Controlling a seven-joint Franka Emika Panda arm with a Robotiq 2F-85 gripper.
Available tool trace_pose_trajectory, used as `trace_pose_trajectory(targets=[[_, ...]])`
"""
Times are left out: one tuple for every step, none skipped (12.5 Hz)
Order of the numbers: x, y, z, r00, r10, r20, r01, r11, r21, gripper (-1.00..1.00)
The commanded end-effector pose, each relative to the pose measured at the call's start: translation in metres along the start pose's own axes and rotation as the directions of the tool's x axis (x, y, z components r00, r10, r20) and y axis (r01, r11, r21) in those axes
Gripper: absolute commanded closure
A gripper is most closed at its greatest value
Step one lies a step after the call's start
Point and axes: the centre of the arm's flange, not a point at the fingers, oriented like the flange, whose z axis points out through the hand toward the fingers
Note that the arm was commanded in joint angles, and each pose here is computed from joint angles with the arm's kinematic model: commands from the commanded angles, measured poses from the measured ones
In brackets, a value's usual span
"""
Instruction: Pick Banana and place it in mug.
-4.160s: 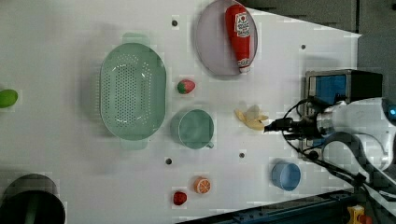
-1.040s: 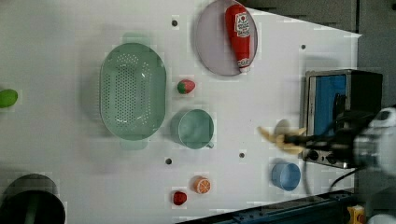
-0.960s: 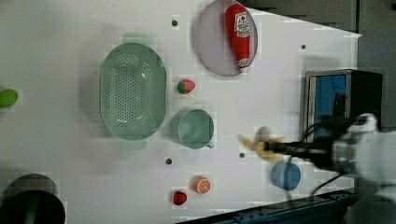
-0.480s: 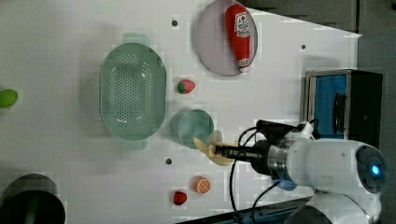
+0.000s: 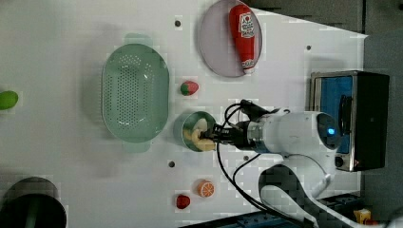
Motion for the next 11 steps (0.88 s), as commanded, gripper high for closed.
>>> trace_pose_trajectory(targets=[[0.003,-0.013,-0.021,0.996,0.063,-0.058,-0.061,0.997,0.048,-0.07],[0.006,-0.015,-0.028,0.992,0.102,-0.072,-0.097,0.993,0.063,-0.42],[0.005,-0.016,-0.035,0.990,0.114,-0.080,-0.109,0.992,0.066,-0.65],[0.004,-0.016,-0.044,0.990,0.112,-0.089,-0.107,0.992,0.067,-0.87],[0.001,-0.018,-0.054,0.989,0.106,-0.100,-0.100,0.993,0.066,-0.99],[-0.001,-0.019,-0.068,0.987,0.103,-0.121,-0.095,0.993,0.074,-1.00],[-0.001,-0.020,-0.087,0.983,0.106,-0.151,-0.093,0.992,0.091,-1.00],[-0.002,-0.018,-0.108,0.978,0.111,-0.178,-0.094,0.991,0.099,-1.00],[-0.003,-0.013,-0.132,0.971,0.122,-0.206,-0.102,0.989,0.106,-1.00],[-0.004,-0.005,-0.160,0.963,0.140,-0.231,-0.117,0.987,0.111,-1.00],[-0.003,0.008,-0.191,0.954,0.166,-0.250,-0.141,0.983,0.115,-1.00]])
